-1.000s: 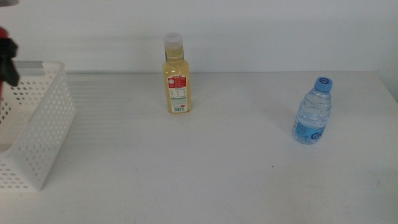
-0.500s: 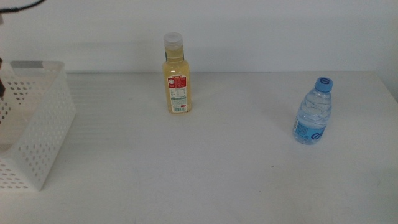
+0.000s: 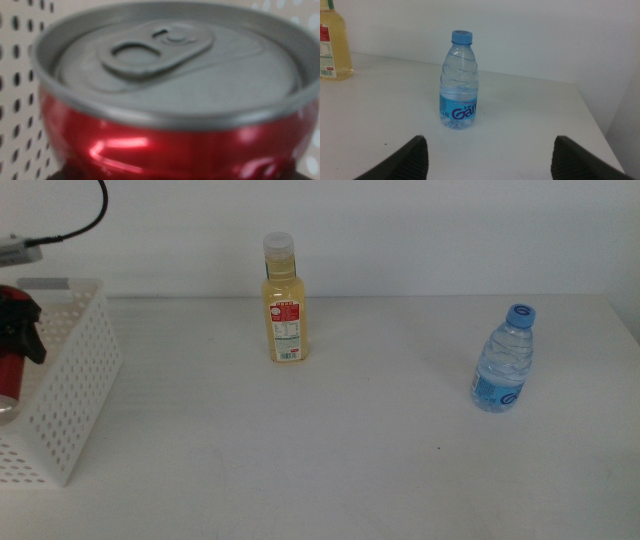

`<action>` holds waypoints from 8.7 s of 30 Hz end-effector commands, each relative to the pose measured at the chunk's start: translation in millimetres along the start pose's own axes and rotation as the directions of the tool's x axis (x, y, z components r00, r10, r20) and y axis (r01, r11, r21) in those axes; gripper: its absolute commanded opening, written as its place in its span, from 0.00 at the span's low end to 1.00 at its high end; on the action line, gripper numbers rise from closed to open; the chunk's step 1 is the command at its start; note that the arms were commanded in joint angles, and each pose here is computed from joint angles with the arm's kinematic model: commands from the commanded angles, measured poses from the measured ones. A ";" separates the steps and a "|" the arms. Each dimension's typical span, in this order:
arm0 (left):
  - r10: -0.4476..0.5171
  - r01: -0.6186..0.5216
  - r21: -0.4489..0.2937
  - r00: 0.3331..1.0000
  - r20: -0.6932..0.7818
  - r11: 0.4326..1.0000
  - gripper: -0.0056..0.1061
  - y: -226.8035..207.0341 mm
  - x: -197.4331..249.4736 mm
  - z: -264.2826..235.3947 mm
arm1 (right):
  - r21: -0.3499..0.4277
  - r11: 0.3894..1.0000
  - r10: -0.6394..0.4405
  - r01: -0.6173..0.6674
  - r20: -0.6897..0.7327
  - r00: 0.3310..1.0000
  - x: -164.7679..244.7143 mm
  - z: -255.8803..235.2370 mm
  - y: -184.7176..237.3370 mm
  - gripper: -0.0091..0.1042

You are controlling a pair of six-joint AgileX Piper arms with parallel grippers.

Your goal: Use arms to grab the bottles and put them into the dustbin to the left of the table.

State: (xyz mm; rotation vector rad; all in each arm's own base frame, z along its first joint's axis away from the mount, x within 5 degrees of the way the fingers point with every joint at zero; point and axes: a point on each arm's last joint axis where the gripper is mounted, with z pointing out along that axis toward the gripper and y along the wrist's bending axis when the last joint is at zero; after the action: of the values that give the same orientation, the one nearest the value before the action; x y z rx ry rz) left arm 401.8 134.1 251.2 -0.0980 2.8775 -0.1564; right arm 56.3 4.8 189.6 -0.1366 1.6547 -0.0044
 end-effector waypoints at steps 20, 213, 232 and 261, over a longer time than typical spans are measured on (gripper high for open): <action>-0.002 0.003 0.083 1.000 -0.018 0.997 0.01 -0.9 -11.8 40.3 | 0.022 1.000 -0.011 0.008 0.116 0.993 -11.6 -3.2 -1.7 0.65; 0.048 -0.256 0.035 0.309 0.950 0.966 0.86 -315.1 29.6 89.0 | 0.022 1.000 -0.011 0.008 0.116 0.993 -11.6 -3.2 -1.7 0.65; 0.008 -0.362 0.121 0.334 0.943 0.924 0.86 -284.2 9.5 95.0 | 0.022 1.000 -0.011 0.008 0.116 0.993 -11.6 -3.2 -1.7 0.65; -0.136 -0.407 0.236 0.260 0.956 0.883 0.51 -292.3 -8.6 125.0 | 0.022 1.000 -0.011 0.008 0.116 0.993 -11.6 -3.2 -1.7 0.65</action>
State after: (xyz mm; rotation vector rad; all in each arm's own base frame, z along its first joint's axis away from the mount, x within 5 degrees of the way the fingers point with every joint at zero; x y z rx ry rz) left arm 454.4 -165.6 118.4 0.1777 1.6602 -0.4587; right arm 56.3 4.8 189.6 -0.1366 1.6547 -0.0044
